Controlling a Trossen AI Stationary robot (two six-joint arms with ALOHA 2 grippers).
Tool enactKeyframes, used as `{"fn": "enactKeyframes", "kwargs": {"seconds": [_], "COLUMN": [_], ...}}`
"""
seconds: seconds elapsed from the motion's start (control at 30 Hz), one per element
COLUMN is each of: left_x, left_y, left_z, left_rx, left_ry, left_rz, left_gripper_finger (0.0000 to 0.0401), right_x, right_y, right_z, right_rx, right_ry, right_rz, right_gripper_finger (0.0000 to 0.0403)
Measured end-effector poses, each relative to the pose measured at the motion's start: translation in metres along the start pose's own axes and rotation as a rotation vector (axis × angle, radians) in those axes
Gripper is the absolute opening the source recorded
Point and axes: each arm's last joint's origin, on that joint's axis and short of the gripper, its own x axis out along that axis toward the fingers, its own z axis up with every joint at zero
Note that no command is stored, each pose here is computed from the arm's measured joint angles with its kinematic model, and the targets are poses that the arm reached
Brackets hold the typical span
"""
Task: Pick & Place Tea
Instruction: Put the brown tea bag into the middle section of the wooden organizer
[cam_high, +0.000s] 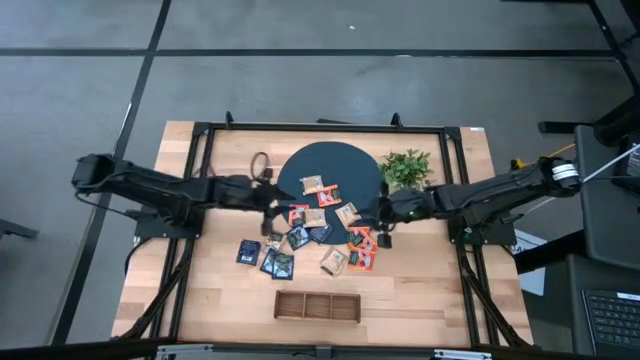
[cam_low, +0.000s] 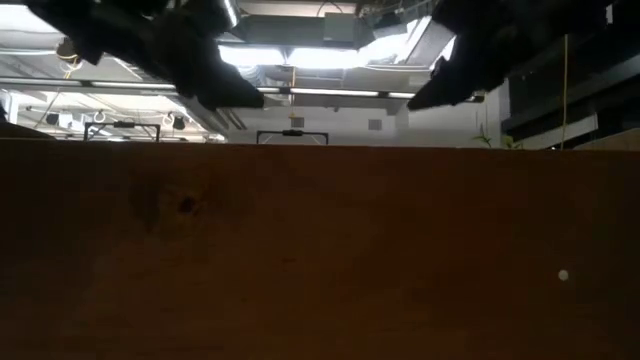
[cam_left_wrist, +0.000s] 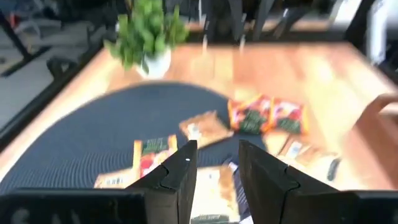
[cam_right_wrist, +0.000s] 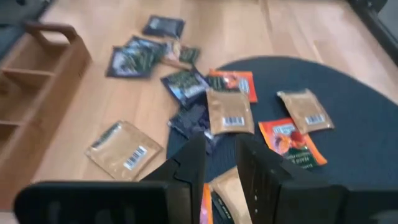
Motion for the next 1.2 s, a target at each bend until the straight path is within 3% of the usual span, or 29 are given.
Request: {"fn": "enactKeyframes", "kwargs": {"seconds": [0.5,0.77,1.0,1.2], "left_x": [0.069,0.074,0.071,0.07], "left_y": [-0.015,-0.014,-0.021,-0.028], "left_z": [-0.029,-0.032,-0.036,-0.036], "left_rx": [-0.006,0.023,0.125,0.16], "left_ry": [0.299,0.388,0.437,0.432], "left_rz": [0.031,0.093,0.015,0.022], "left_gripper_finger": [0.0113,0.0113,0.0113,0.0113], "right_x": [0.042,0.043,0.049,0.066], "right_y": [-0.001,-0.003,-0.002,0.0], "right_z": [-0.012,-0.012,-0.015,-0.023], "right_rx": [0.058,0.019,-0.01,-0.009], "right_ry": [0.016,0.013,0.024,0.029], "right_rz": [-0.027,-0.032,-0.012,-0.009], "right_gripper_finger": [0.0092,0.0092,0.0092,0.0092]}}
